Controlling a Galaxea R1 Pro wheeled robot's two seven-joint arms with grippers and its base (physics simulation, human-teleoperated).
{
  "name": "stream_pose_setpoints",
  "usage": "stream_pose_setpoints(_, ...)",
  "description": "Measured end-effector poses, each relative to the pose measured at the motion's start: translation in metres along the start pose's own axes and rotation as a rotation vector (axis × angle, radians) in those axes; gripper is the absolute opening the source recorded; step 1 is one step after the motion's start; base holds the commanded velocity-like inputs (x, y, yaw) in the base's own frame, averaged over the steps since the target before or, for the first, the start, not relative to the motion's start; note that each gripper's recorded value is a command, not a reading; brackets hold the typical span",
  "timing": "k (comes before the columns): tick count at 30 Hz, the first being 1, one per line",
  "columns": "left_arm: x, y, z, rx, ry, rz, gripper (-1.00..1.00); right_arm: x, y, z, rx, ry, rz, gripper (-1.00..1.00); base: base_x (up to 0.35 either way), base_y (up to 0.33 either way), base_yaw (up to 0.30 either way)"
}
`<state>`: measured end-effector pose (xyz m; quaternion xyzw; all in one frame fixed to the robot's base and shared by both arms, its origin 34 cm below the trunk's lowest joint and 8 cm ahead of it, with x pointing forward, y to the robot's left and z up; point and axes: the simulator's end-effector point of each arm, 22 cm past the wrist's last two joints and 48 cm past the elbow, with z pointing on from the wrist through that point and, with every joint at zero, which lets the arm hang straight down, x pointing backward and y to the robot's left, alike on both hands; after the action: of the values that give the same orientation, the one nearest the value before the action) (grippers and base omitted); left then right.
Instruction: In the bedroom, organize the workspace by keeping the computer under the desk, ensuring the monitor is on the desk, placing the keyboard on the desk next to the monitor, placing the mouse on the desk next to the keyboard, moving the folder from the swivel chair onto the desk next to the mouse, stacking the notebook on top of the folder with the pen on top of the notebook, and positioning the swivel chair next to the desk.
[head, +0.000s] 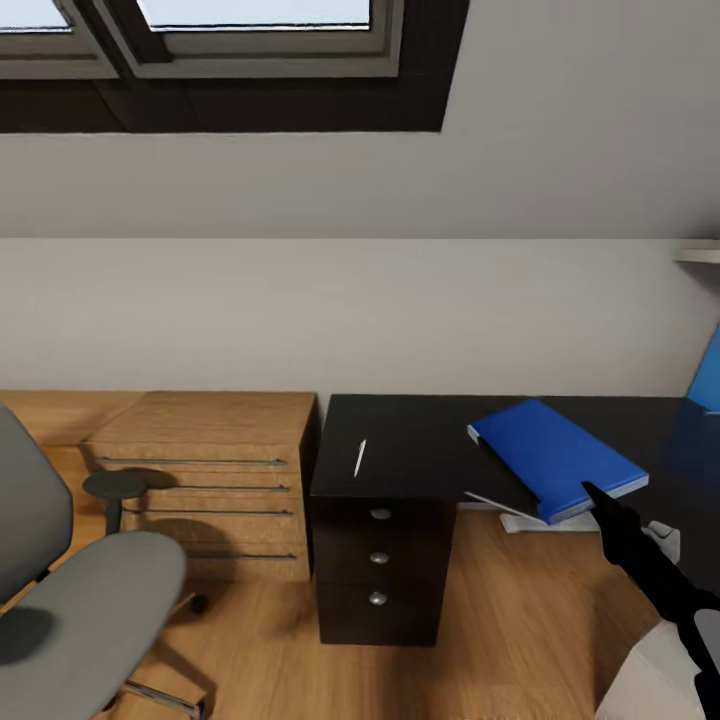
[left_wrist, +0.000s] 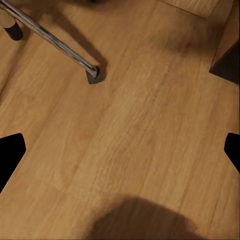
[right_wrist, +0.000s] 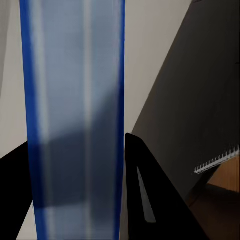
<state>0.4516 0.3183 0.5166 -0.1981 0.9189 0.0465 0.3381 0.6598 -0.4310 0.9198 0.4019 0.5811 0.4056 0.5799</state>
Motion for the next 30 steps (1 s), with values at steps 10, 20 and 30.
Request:
stream_pose_setpoints(10, 0.0, -0.001, 0.0, 0.001, 0.001, -0.001, 1.0, 0.0, 0.0, 0.0, 0.0, 0.0, 0.0, -1.0, 0.0, 0.0, -0.3)
stream_pose_setpoints(20, 0.001, -0.002, 0.0, 0.002, 0.001, -0.002, 1.0, 0.0, 0.0, 0.0, 0.0, 0.0, 0.0, -1.0, 0.0, 0.0, -0.3)
stream_pose_setpoints(30, 0.001, -0.002, 0.0, 0.002, 0.001, -0.002, 1.0, -0.001, -0.009, 0.0, 0.014, -0.013, 0.01, -1.0, 0.0, 0.0, -0.257)
